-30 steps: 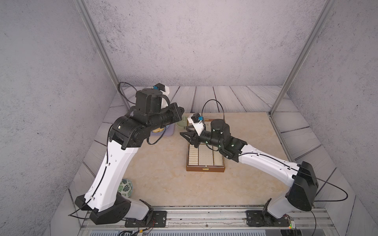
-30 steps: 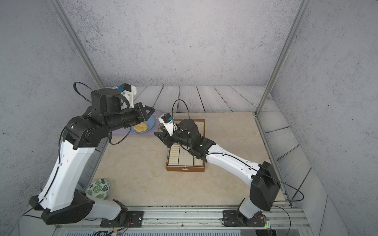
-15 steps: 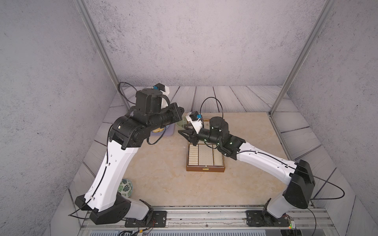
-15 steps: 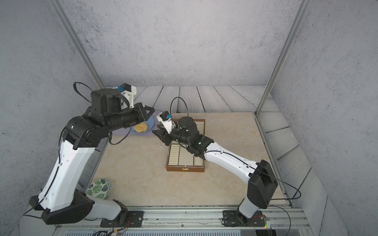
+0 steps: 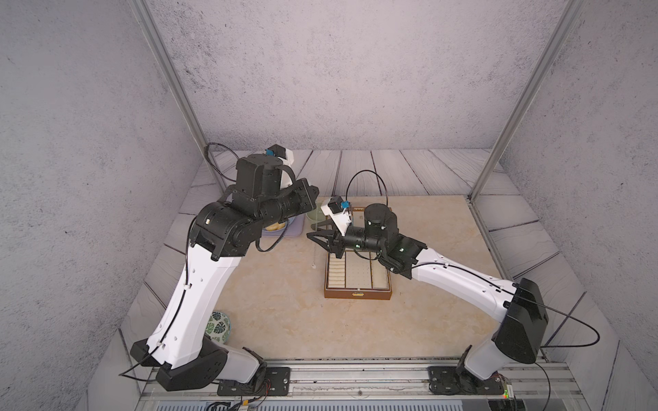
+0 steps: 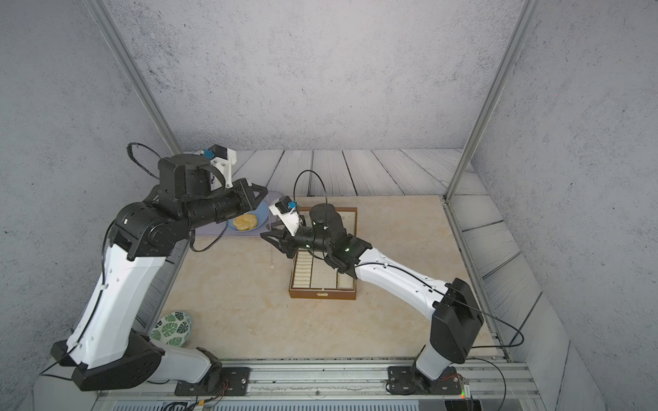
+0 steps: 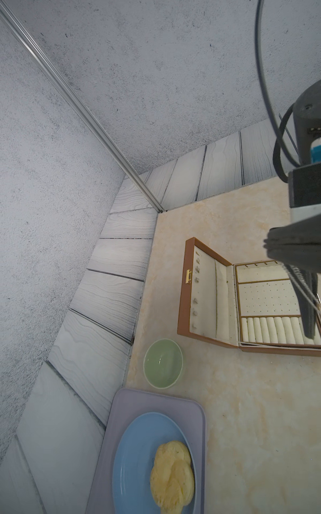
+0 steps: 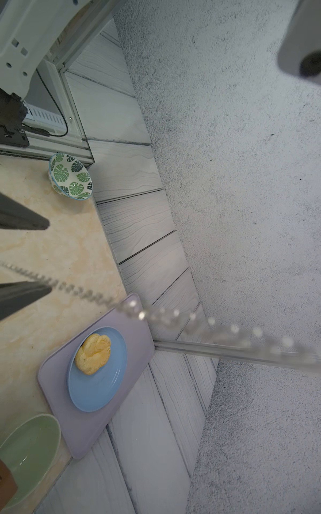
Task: Put jewelry chain into jewelry box
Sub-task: Pick up the necklace from the center of the board, then open the fastener on the jewelry box.
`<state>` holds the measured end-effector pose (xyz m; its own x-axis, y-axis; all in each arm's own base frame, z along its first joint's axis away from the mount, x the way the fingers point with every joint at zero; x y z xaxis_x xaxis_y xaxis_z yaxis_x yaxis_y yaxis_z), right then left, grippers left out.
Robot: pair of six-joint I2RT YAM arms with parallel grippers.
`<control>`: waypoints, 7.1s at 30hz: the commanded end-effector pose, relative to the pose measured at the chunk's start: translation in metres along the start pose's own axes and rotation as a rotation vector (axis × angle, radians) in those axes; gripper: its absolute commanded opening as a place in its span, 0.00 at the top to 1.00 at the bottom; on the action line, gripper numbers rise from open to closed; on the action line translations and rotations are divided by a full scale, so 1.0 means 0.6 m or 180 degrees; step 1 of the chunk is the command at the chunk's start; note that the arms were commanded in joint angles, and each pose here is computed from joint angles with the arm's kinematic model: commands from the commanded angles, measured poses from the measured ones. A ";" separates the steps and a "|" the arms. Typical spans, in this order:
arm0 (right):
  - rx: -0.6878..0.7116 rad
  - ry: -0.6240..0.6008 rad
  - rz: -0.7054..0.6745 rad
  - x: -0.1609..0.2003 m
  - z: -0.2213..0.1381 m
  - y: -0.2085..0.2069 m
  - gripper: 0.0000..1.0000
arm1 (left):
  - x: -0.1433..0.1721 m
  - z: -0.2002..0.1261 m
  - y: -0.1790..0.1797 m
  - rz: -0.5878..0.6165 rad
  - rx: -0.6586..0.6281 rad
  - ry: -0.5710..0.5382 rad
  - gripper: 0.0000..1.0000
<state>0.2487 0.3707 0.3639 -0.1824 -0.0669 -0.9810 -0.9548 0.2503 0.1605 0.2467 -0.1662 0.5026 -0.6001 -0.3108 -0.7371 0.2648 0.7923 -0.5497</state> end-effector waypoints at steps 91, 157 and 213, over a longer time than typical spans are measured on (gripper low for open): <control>0.1429 0.0495 0.0005 0.057 -0.158 -0.046 1.00 | 0.145 0.079 0.144 -0.1215 0.0169 -0.0096 1.00; 0.2639 0.0816 -0.0103 0.136 -0.325 -0.039 1.00 | 0.235 0.463 0.222 -0.2481 -0.0204 -0.0242 0.46; 0.1829 0.0965 0.0082 0.116 -0.242 -0.055 1.00 | 0.177 0.280 0.160 0.0214 0.0103 0.0388 0.43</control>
<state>0.2295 0.2113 0.2947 -0.3509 -0.3187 -0.8805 -0.6453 0.7637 -0.0193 0.3512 -0.2123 0.2976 -0.6770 -0.4244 -0.6013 0.1351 0.7315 -0.6684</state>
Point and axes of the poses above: each gripper's point midway between its finger pads, its own z axis out along the fingers, its own y axis along the line the jaws close on, x = y × z, the point moved 7 cm from there along -z, back along the fingers, and after that the axes turned 1 degree about z, right-handed, at the moved point
